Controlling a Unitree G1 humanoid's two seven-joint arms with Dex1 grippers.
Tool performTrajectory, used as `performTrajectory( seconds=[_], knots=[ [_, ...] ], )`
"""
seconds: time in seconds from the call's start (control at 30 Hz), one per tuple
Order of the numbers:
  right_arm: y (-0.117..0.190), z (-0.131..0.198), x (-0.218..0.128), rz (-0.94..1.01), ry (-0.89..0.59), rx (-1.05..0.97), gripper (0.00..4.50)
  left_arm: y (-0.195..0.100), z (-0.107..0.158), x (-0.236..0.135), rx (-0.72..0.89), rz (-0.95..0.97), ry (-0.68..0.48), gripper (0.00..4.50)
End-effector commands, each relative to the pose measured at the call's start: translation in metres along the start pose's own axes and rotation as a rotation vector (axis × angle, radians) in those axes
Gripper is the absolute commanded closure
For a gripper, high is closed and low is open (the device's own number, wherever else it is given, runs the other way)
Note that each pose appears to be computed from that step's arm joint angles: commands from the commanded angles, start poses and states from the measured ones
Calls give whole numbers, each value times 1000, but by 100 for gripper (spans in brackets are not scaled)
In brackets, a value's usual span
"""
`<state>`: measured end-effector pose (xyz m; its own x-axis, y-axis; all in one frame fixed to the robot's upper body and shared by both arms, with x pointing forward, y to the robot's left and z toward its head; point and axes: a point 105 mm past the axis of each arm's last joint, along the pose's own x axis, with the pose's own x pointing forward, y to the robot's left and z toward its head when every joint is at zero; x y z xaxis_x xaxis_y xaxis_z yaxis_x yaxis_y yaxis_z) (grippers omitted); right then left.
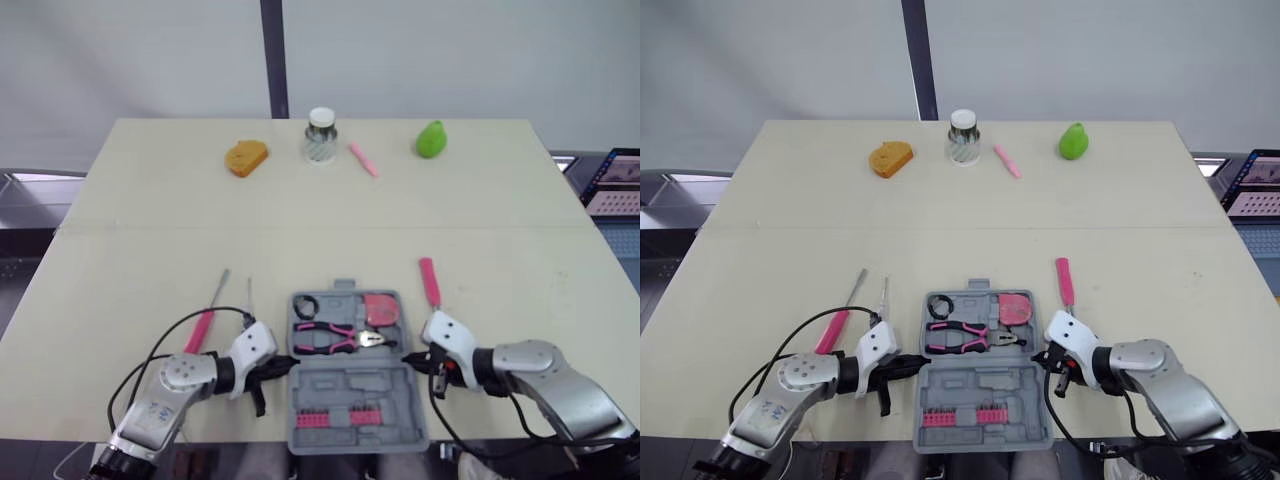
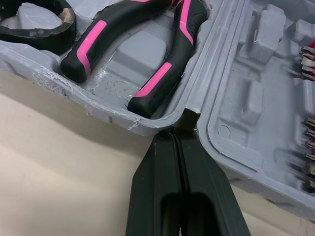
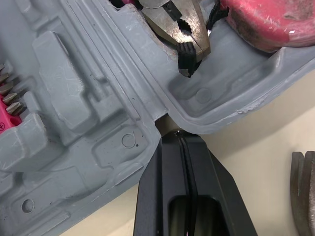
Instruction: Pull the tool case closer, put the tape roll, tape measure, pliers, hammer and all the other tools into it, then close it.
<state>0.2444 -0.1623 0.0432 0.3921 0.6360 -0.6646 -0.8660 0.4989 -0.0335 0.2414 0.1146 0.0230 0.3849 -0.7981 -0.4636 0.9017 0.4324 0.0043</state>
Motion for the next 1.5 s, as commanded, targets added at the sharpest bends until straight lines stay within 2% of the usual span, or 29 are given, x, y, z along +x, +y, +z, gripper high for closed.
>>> performTrajectory(
  seconds=[0.03,1.5],
  knots=[
    [5,13,6,21,-55,-22,448,4,1,5,14,28,-1,450],
    [-8,17,8,-56,-63,-3,448,30,11,12,37,108,-30,450]
  ],
)
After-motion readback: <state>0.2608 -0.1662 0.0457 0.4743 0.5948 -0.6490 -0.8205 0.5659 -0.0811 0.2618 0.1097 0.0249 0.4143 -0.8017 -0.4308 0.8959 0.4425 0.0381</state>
